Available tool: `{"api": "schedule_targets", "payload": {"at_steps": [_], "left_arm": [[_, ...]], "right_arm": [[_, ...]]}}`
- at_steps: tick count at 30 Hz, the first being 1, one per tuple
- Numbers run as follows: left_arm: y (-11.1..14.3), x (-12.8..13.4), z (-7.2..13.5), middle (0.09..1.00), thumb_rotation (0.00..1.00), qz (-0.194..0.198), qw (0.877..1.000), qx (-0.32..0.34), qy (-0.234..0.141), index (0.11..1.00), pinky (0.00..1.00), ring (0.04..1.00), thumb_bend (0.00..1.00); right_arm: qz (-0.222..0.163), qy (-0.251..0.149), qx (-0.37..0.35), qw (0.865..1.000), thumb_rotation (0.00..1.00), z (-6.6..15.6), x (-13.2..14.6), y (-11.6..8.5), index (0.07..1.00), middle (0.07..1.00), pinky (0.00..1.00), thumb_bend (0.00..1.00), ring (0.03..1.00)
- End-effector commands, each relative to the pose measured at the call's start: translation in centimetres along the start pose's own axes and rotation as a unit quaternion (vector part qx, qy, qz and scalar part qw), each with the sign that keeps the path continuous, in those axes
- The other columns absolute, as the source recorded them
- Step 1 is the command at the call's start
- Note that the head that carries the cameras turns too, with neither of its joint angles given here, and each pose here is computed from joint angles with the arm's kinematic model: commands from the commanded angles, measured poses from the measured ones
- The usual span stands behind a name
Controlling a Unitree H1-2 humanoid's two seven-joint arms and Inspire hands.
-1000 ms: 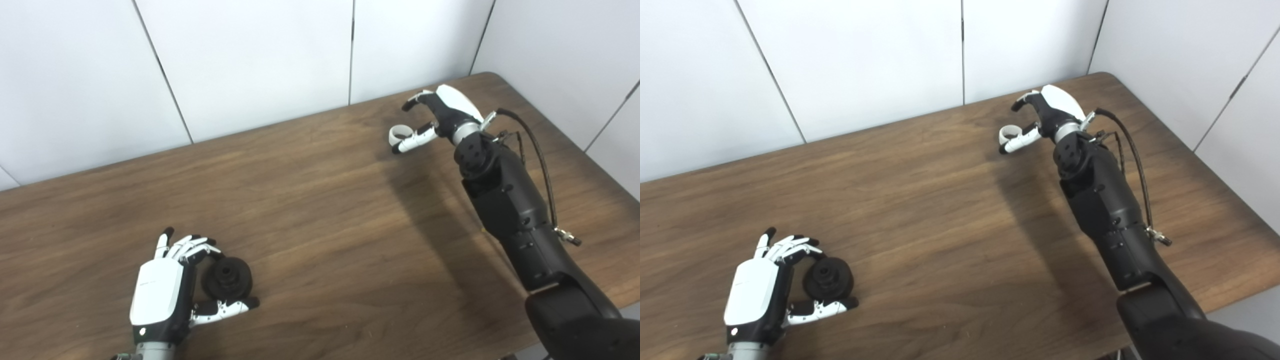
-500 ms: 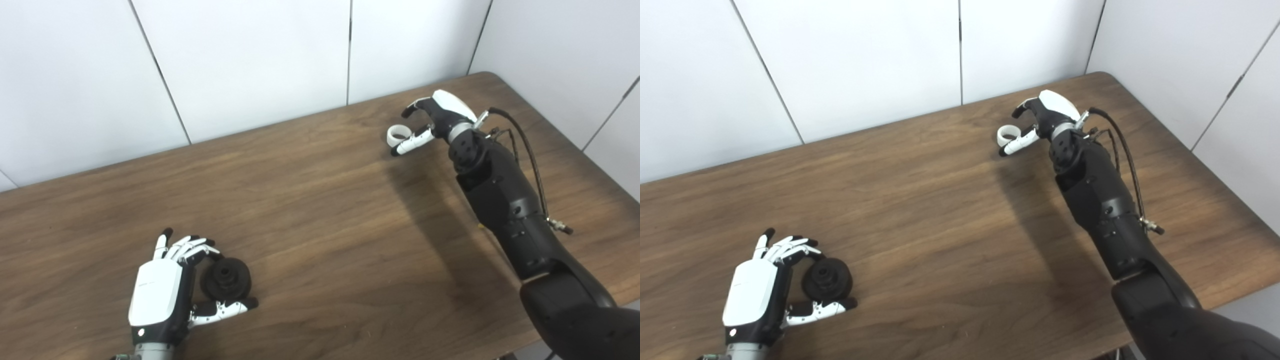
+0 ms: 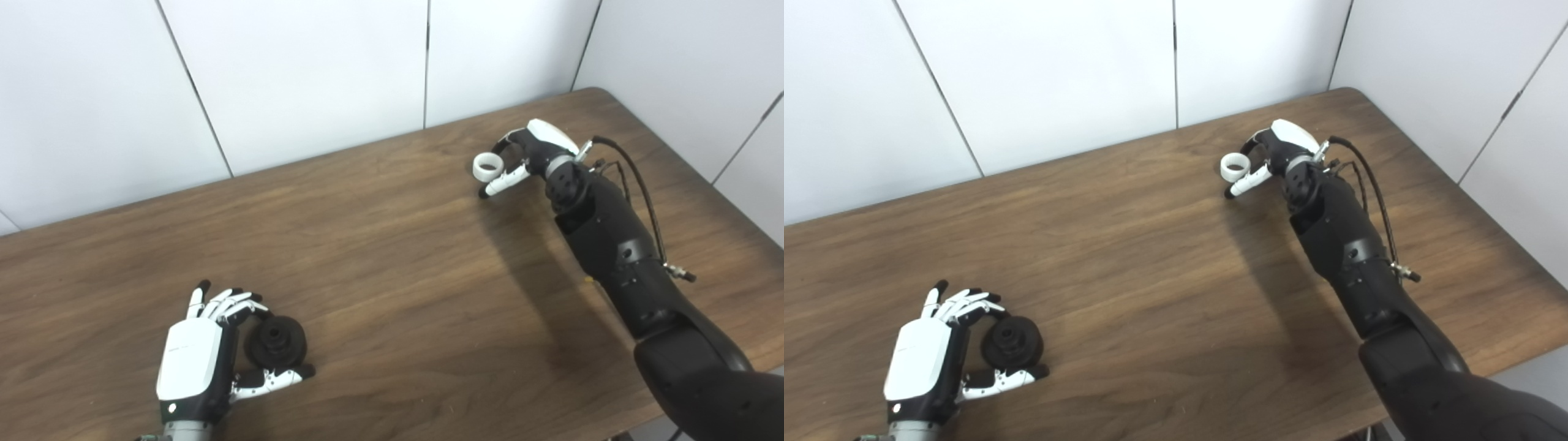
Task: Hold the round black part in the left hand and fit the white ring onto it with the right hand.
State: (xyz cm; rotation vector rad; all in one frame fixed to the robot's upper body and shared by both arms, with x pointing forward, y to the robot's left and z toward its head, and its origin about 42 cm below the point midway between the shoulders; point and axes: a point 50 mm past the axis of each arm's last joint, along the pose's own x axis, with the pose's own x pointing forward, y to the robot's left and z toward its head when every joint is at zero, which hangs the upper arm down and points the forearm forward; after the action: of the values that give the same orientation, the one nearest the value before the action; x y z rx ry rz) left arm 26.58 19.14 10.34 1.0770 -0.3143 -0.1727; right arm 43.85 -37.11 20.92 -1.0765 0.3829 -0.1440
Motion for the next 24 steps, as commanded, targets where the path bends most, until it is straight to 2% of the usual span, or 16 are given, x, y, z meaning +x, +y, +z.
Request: {"api": "schedule_targets", "payload": {"at_steps": [1, 11, 24], "left_arm": [[-4.14, -5.55, -3.46, 0.749, 0.05, -0.083, 0.994, 0.009, 0.071, 0.484, 1.00, 0.841, 0.52], [-4.21, -5.51, -3.35, 0.747, 0.05, -0.079, 0.995, 0.008, 0.068, 0.484, 1.00, 0.833, 0.52], [-4.23, -5.34, -2.90, 0.743, 0.05, -0.084, 0.994, 0.009, 0.071, 0.484, 1.00, 0.839, 0.52]], "right_arm": [[-0.056, -0.027, -0.001, 0.998, 0.24, 2.06, 0.46, -4.02, 0.715, 0.916, 1.00, 0.82, 0.975], [-0.051, -0.023, -0.007, 0.998, 0.23, 1.94, 0.53, -3.84, 0.697, 0.933, 1.00, 0.79, 0.982], [-0.060, -0.034, 0.001, 0.998, 0.25, 2.46, 0.52, -3.92, 0.689, 0.908, 1.00, 0.82, 0.973]]}}
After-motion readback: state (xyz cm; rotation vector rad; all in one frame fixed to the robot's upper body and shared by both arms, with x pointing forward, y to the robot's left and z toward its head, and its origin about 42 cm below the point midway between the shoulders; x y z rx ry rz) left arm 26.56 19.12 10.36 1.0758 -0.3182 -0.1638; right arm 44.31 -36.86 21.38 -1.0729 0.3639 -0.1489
